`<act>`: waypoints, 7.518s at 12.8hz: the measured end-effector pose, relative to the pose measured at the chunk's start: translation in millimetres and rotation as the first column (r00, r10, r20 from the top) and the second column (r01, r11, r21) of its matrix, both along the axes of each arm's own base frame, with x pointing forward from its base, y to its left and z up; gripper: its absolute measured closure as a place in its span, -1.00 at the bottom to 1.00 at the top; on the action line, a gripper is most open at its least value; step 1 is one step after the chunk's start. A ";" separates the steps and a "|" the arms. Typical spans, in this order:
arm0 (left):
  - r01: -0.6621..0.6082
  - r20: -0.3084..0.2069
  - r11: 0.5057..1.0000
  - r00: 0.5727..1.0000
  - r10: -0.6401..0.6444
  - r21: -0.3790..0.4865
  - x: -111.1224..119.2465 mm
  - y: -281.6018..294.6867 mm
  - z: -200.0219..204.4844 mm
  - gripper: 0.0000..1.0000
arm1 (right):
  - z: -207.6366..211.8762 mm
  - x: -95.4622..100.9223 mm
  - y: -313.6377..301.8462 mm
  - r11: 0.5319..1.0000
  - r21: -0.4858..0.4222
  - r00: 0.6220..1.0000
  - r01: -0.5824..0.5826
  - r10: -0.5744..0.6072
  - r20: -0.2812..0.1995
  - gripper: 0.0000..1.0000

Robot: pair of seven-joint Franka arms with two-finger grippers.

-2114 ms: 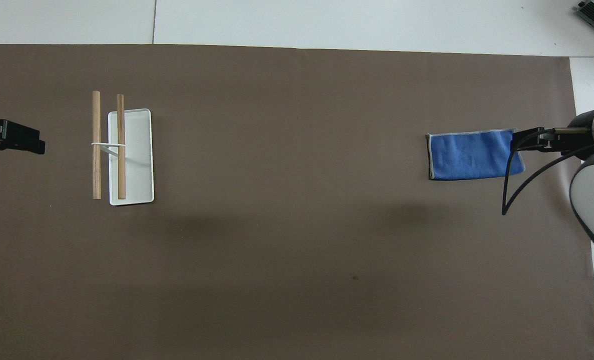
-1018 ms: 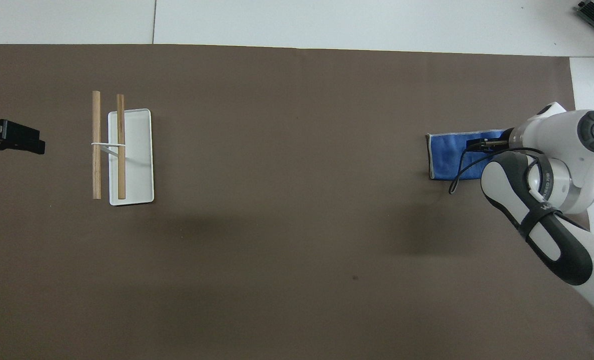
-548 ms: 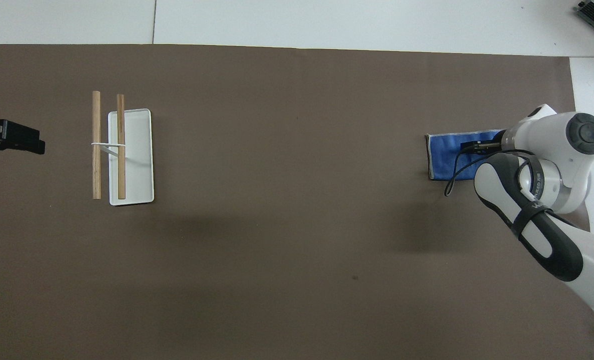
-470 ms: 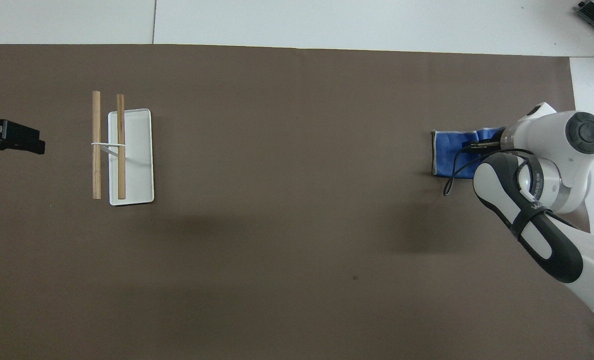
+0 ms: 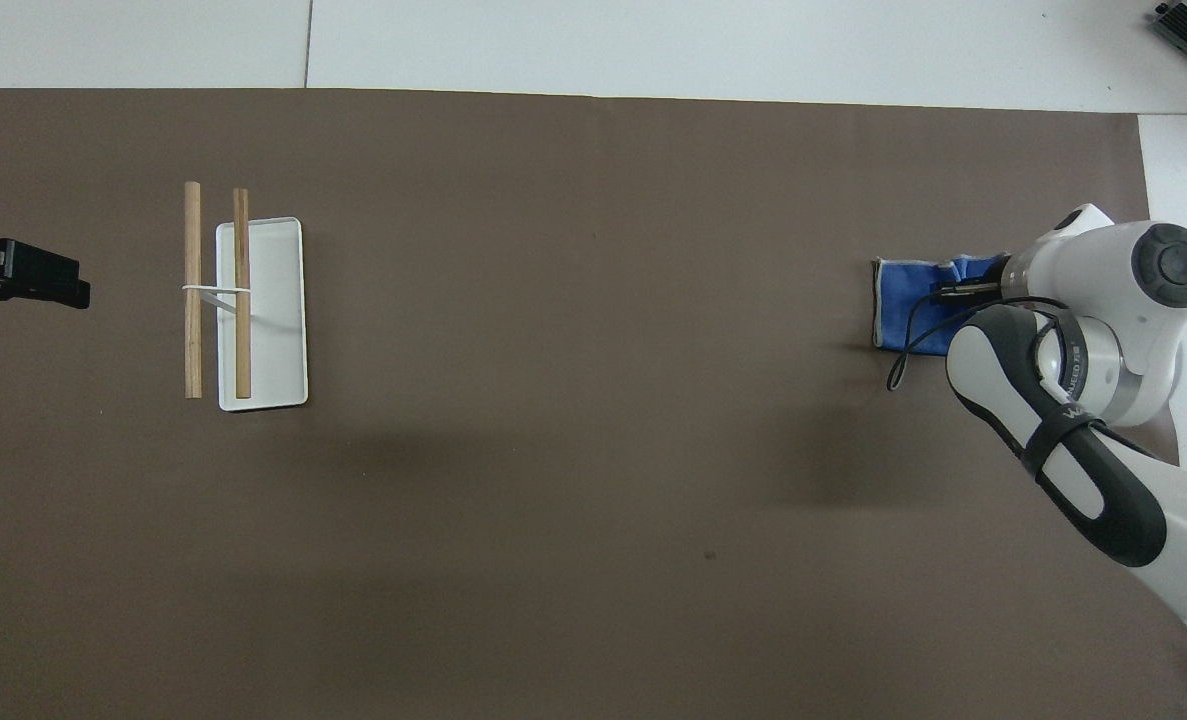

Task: Right arm passes towel to left arm to hang
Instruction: 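Lift the blue towel with the right gripper toward the table center, then hold the towel with the right gripper while the left gripper reaches it, then close the left gripper on the towel while the right gripper releases, then carry the towel over the sticks with the left gripper while the right withdraws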

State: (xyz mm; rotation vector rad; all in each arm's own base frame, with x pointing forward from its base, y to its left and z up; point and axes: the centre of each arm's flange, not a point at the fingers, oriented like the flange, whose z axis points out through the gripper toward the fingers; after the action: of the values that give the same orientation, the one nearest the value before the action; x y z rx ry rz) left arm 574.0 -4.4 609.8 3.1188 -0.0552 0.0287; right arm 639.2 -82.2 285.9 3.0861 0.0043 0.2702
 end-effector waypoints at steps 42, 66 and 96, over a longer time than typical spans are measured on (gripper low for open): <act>-0.747 -0.306 0.489 0.644 0.701 -0.450 -44.7 -174.4 -45.1 -1.00 | 243.0 -59.0 394.3 0.217 0.730 0.682 0.648 -0.592 -0.429 0.70; -0.681 -0.263 0.265 0.567 0.780 -0.683 -31.6 -236.1 -102.8 0.96 | 239.2 -67.9 411.6 0.239 0.725 0.697 0.646 -0.572 -0.433 0.70; -0.725 -0.007 0.291 0.378 0.926 -0.624 12.6 61.9 -188.0 0.96 | 289.8 -104.0 151.7 0.989 0.107 0.994 0.100 -0.093 -0.064 -1.00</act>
State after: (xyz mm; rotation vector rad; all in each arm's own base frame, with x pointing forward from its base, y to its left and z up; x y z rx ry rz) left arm 586.6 57.5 421.9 2.1141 1.3803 0.5359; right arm 535.2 69.6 575.7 3.1904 -0.1629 0.1811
